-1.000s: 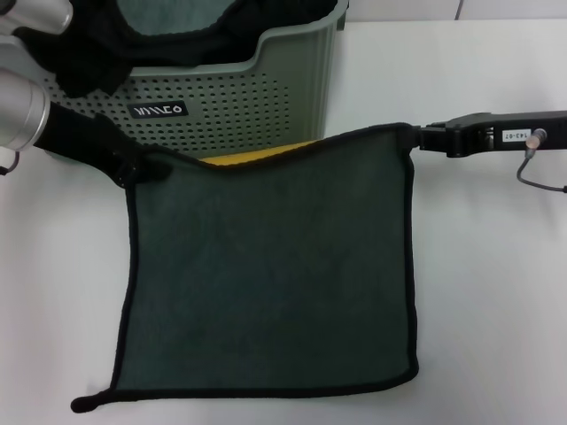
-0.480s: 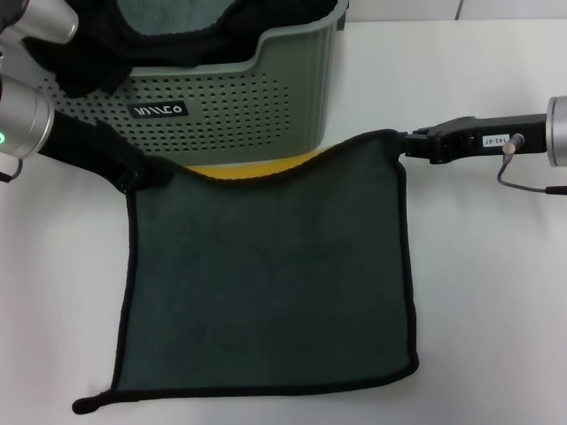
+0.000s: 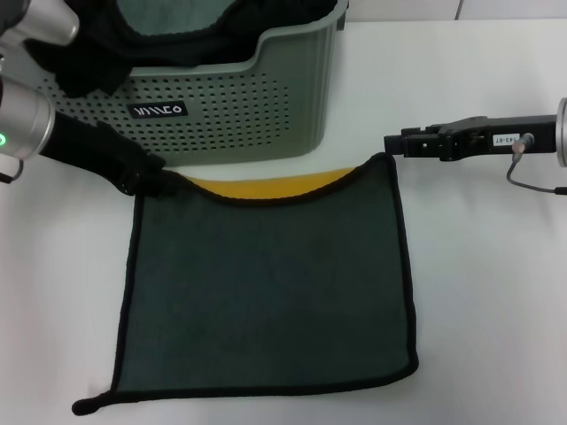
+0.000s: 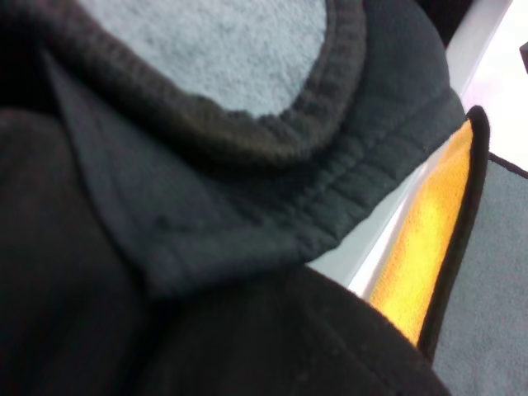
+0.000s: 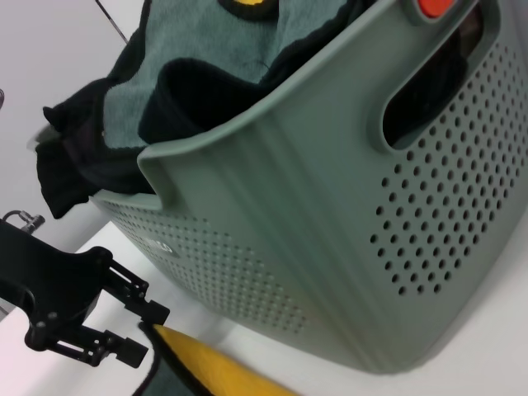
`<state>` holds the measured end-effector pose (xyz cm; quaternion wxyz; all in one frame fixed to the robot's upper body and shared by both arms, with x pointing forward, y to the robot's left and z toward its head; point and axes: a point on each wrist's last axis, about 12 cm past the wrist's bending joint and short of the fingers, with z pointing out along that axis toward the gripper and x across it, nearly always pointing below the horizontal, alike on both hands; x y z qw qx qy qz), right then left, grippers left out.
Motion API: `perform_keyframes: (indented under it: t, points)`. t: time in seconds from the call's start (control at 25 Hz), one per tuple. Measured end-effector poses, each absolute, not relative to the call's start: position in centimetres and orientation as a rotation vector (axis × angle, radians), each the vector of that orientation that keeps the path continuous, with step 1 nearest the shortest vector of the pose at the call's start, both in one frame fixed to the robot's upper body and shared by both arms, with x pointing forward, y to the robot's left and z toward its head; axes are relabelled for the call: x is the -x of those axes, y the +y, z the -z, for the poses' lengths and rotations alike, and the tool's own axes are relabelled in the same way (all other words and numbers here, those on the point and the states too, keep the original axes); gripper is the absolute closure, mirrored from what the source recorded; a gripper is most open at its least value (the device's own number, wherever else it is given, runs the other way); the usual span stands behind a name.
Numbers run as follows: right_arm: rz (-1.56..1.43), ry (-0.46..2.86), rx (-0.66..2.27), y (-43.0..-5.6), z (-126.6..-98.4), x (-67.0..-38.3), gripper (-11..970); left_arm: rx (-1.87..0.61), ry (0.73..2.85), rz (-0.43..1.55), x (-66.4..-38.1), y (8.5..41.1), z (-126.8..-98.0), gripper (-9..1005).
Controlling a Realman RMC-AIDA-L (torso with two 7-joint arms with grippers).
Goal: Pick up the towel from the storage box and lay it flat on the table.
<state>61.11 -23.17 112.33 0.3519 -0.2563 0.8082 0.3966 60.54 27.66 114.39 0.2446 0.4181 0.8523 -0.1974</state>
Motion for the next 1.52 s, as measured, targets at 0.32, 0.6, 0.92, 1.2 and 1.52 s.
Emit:
perform_keyframes:
  t: [0.32, 0.6, 0.92, 1.2, 1.52]
  points:
    - [-1.019, 2.027, 0.721, -23.5, -113.3, -60.2, 471, -1.165, 2.261, 0.483, -60.2, 28.4, -117.0, 485]
    - [-1.114, 1.663, 1.163, -23.2, -114.7, -55.7, 254, -1.405, 1.830, 0.867, -55.5, 27.9, -119.9, 451]
    - [-1.276, 1.312, 1.269, -22.4, -115.7, -52.0, 95, -1.298, 1.273, 1.080, -49.8, 31.7, -121.0, 456]
    - [-1.280, 1.238, 1.307, -21.3, -116.6, -51.6, 93, -1.192, 1.240, 1.075, -48.4, 34.4, -120.1, 455]
    - [-1.210, 1.216, 1.373, -19.6, -117.0, -51.7, 91, -1.209, 1.274, 1.112, -47.9, 34.6, -117.8, 453]
